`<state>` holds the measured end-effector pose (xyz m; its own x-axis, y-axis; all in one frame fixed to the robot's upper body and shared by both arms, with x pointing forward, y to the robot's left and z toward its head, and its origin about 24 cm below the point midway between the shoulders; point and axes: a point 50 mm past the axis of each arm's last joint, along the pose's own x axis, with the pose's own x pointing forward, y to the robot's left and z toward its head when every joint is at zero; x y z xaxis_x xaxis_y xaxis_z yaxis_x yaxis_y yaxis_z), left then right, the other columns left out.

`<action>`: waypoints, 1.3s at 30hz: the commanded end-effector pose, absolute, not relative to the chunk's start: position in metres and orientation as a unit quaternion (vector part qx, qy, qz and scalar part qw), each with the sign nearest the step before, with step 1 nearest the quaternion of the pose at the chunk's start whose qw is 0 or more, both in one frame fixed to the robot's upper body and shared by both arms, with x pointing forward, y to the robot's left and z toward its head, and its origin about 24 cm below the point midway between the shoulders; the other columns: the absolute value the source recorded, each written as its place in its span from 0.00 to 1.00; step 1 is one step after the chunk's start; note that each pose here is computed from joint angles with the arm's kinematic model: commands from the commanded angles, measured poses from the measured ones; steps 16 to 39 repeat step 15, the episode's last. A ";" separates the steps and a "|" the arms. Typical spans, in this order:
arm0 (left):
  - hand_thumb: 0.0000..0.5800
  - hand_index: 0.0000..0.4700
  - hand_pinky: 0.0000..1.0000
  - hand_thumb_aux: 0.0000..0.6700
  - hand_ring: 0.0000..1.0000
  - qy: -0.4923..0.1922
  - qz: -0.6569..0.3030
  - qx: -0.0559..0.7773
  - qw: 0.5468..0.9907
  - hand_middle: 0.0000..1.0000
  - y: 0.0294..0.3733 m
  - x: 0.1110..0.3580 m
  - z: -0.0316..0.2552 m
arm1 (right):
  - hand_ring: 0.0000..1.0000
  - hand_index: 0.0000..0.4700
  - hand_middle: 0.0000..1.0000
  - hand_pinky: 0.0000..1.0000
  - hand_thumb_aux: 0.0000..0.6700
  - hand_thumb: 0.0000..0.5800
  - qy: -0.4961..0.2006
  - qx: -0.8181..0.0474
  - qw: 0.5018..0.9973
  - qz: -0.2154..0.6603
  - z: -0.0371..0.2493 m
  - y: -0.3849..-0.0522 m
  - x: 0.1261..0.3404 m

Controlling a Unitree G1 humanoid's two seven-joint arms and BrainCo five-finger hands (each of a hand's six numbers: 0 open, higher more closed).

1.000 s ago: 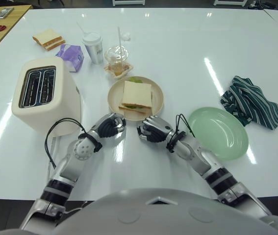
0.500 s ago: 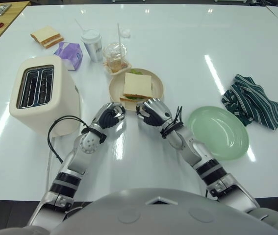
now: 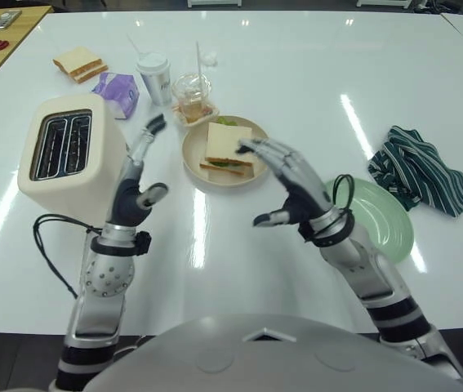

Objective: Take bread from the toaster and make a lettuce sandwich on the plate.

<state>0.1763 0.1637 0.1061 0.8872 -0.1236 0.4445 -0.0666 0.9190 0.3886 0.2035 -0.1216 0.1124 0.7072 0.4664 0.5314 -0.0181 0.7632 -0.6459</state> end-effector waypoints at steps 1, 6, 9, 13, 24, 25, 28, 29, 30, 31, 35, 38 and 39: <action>0.00 0.00 0.00 0.00 0.00 -0.145 0.043 0.139 0.979 0.00 0.175 0.185 0.070 | 0.00 0.00 0.00 0.00 0.00 0.00 -0.270 -0.204 0.940 0.050 0.094 -0.134 0.219; 0.00 0.00 0.00 0.00 0.00 -0.123 0.029 0.083 0.989 0.00 0.169 0.193 0.060 | 0.00 0.00 0.00 0.00 0.00 0.00 -0.231 -0.172 0.957 0.046 0.082 -0.129 0.219; 0.00 0.00 0.00 0.00 0.00 -0.117 0.036 0.053 0.991 0.00 0.169 0.196 0.056 | 0.00 0.00 0.00 0.00 0.00 0.00 -0.214 -0.148 0.965 0.042 0.080 -0.127 0.222; 0.00 0.00 0.00 0.00 0.00 -0.131 0.037 0.041 0.990 0.00 0.169 0.196 0.059 | 0.00 0.00 0.00 0.00 0.00 0.00 -0.198 -0.127 0.971 0.043 0.078 -0.124 0.223; 0.00 0.00 0.00 0.00 0.00 -0.135 0.033 0.037 0.990 0.00 0.168 0.196 0.060 | 0.00 0.00 0.00 0.00 0.00 0.00 -0.193 -0.123 0.972 0.044 0.076 -0.123 0.222; 0.00 0.00 0.00 0.00 0.00 -0.135 0.033 0.037 0.990 0.00 0.168 0.196 0.060 | 0.00 0.00 0.00 0.00 0.00 0.00 -0.193 -0.123 0.972 0.044 0.076 -0.123 0.222; 0.00 0.00 0.00 0.00 0.00 -0.135 0.033 0.037 0.990 0.00 0.168 0.196 0.060 | 0.00 0.00 0.00 0.00 0.00 0.00 -0.193 -0.123 0.972 0.044 0.076 -0.123 0.222; 0.00 0.00 0.00 0.00 0.00 -0.135 0.033 0.037 0.990 0.00 0.168 0.196 0.060 | 0.00 0.00 0.00 0.00 0.00 0.00 -0.193 -0.123 0.972 0.044 0.076 -0.123 0.222; 0.00 0.00 0.00 0.00 0.00 -0.135 0.033 0.037 0.990 0.00 0.168 0.196 0.060 | 0.00 0.00 0.00 0.00 0.00 0.00 -0.193 -0.123 0.972 0.044 0.076 -0.123 0.222; 0.00 0.00 0.00 0.00 0.00 -0.135 0.033 0.037 0.990 0.00 0.168 0.196 0.060 | 0.00 0.00 0.00 0.00 0.00 0.00 -0.193 -0.123 0.972 0.044 0.076 -0.123 0.222; 0.00 0.00 0.00 0.00 0.00 -0.135 0.033 0.037 0.990 0.00 0.168 0.196 0.060 | 0.00 0.00 0.00 0.00 0.00 0.00 -0.193 -0.123 0.972 0.044 0.076 -0.123 0.222; 0.00 0.00 0.00 0.00 0.00 -0.135 0.033 0.037 0.990 0.00 0.168 0.196 0.060 | 0.00 0.00 0.00 0.00 0.00 0.00 -0.193 -0.123 0.972 0.044 0.076 -0.123 0.222; 0.00 0.00 0.00 0.00 0.00 -0.135 0.033 0.037 0.990 0.00 0.168 0.196 0.060 | 0.00 0.00 0.00 0.00 0.00 0.00 -0.193 -0.123 0.972 0.044 0.076 -0.123 0.222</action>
